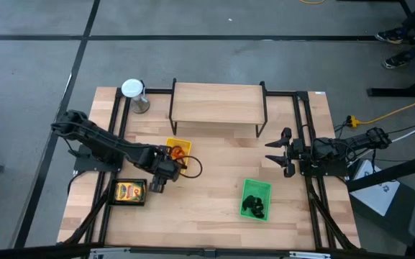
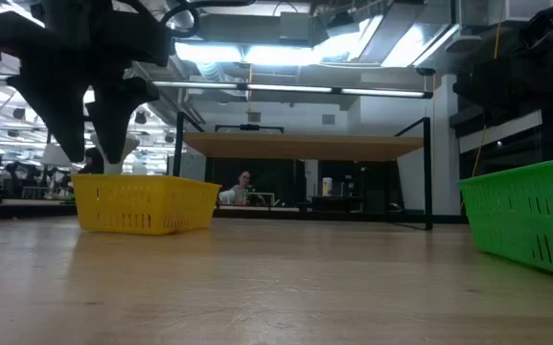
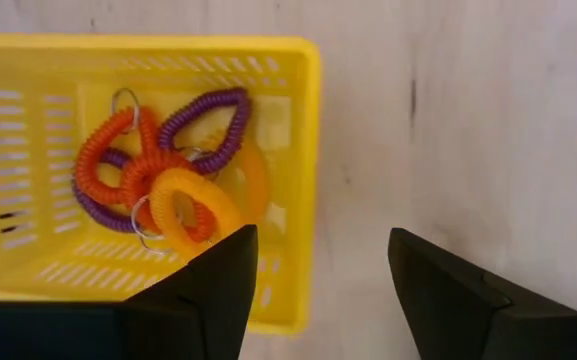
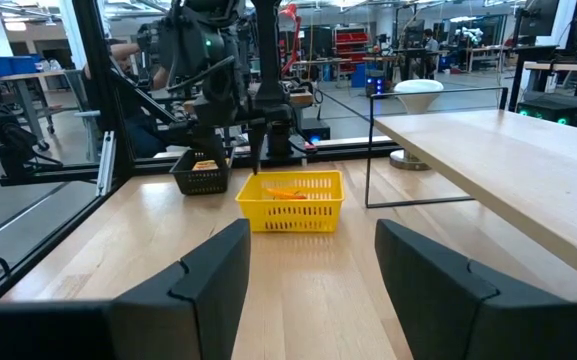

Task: Pick & Place Office Desk Supplies
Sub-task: Put the yellow bin with spring keychains on the shelf

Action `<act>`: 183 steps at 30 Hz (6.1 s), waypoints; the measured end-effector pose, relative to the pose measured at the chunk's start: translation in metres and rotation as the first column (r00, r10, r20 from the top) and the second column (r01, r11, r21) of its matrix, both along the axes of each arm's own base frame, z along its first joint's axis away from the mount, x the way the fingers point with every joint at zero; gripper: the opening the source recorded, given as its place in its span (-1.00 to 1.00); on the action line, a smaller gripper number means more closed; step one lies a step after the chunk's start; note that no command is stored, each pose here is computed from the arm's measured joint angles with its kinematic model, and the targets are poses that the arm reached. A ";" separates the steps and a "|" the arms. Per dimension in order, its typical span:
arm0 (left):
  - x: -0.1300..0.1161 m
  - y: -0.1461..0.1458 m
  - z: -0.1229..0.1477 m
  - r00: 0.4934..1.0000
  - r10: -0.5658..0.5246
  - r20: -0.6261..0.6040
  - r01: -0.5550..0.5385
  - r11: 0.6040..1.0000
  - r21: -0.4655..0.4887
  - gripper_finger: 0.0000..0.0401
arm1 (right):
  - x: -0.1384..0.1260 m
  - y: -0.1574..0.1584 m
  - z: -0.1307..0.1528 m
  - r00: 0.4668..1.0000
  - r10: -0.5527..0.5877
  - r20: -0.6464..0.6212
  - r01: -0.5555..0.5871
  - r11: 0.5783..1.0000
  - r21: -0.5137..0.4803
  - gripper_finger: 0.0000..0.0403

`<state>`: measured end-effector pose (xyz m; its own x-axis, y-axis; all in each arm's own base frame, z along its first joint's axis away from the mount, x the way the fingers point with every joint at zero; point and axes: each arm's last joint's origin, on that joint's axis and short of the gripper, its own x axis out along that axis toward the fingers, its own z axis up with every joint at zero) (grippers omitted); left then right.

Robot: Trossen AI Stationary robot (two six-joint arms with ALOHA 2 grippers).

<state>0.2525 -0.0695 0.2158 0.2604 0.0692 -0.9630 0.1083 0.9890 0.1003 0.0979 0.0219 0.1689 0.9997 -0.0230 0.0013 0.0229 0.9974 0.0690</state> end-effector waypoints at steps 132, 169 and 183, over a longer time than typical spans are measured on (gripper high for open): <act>0.062 0.144 0.170 0.989 0.147 0.022 -0.149 0.984 0.101 -0.98 | 0.000 0.000 0.000 1.000 -0.001 0.000 0.001 1.000 0.000 0.09; 0.055 0.247 0.137 0.975 0.208 -0.080 -0.200 0.975 0.100 -0.98 | 0.000 0.000 0.000 1.000 -0.001 0.000 0.001 1.000 0.000 0.09; 0.058 0.251 0.130 0.980 0.182 -0.083 -0.178 0.982 0.057 -0.98 | 0.000 0.000 0.000 1.000 0.000 0.000 0.000 1.000 0.000 0.09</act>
